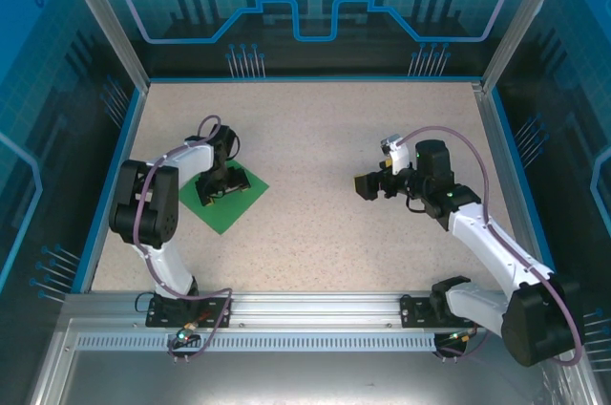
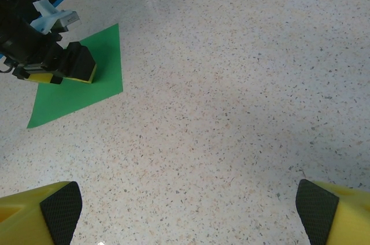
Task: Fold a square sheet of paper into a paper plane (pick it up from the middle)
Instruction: Move the square sheet of paper to the center of the table, then fold the square sheet of paper in half at the center of the table.
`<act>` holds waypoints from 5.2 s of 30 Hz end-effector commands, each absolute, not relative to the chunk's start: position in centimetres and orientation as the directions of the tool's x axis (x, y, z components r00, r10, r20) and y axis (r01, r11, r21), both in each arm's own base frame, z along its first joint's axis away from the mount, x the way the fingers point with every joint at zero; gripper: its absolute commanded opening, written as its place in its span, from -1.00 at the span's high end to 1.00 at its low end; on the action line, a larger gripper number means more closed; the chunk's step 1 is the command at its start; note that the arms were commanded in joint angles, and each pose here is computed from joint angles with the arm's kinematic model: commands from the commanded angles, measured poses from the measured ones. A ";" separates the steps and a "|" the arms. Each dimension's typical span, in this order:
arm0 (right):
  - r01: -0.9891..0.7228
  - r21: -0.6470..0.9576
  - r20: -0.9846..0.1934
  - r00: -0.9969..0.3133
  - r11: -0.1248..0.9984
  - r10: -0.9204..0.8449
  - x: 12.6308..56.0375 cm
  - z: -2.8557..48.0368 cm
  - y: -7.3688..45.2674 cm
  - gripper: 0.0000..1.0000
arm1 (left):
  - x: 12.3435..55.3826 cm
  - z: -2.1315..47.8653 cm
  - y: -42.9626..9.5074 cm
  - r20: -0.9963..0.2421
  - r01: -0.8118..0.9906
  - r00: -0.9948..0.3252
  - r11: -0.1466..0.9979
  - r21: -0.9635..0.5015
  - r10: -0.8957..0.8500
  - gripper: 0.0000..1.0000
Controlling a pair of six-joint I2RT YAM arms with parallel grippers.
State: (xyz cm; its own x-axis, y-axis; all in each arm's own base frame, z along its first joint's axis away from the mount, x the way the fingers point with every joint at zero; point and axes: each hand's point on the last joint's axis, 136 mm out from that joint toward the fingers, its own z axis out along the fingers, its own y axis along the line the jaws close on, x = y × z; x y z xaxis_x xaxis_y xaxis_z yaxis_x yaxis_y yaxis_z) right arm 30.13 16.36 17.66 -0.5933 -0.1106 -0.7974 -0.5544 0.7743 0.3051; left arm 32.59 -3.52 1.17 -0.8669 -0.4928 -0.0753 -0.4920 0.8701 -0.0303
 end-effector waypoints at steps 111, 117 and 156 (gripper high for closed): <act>-0.556 0.046 -0.245 -0.811 0.830 -0.531 33.1 2.0 28.9 -0.80 | 29.5 8.1 -10.9 -0.210 -0.124 -0.950 0.896 -0.426 -0.232 -0.97; -0.511 0.041 -0.230 -0.841 0.858 -0.490 32.8 1.0 28.8 -0.78 | 29.5 7.8 -11.0 -0.200 -0.126 -0.952 0.894 -0.429 -0.230 -0.97; -0.490 -0.080 -0.180 -0.849 0.868 -0.497 32.1 -0.5 27.9 -0.25 | 29.4 7.3 -11.6 -0.163 -0.129 -0.961 0.884 -0.450 -0.224 -0.97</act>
